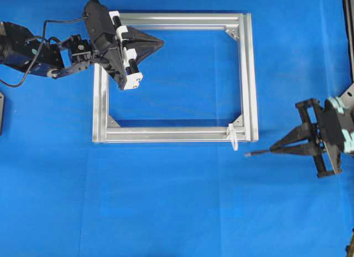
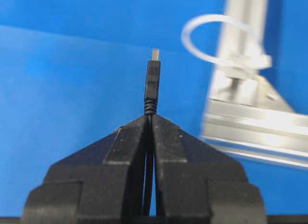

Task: Insert the wire through the string loop located on the right side.
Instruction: 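Move the right gripper left, aiming the plug at the white zip-tie loop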

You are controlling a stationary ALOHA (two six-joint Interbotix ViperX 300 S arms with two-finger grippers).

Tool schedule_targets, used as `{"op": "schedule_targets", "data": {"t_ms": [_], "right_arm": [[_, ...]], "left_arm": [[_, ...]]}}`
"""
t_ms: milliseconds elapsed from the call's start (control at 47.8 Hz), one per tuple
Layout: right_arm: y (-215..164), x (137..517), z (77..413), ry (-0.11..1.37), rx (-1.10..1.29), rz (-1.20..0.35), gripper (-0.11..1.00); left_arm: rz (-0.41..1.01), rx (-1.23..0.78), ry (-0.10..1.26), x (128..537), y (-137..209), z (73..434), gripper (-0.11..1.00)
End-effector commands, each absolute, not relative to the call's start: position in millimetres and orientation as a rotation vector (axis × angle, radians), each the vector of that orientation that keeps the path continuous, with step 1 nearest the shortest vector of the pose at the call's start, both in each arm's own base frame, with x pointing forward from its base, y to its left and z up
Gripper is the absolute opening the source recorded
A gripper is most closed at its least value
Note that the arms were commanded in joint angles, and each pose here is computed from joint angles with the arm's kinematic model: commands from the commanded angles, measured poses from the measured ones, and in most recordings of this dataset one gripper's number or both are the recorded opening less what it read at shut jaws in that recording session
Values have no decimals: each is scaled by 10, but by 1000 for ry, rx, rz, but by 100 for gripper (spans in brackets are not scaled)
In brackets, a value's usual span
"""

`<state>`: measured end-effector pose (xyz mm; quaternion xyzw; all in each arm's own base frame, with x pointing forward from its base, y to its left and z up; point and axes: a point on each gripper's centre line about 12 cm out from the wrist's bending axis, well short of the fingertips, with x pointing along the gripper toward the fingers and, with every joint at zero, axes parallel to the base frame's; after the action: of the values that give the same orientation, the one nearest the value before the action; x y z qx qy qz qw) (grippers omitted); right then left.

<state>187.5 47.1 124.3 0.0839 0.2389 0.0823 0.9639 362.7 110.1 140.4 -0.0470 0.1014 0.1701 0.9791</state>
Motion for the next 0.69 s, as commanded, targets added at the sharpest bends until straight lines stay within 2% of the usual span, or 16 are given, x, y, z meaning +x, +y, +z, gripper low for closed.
{"op": "schedule_targets", "data": {"t_ms": [0,251,669], "right_arm": [[380,1900,1261,465,182,120,-4],[253,1918,1268,454,190,58,-4],[244,1920,1271,450,190,54,-4]], "left_arm": [[338,-87,160,3644,1098,1549,0],[338,-87,160,3640,1097,1551,0],[338,-87,160,3644,1098,1549,0]]}}
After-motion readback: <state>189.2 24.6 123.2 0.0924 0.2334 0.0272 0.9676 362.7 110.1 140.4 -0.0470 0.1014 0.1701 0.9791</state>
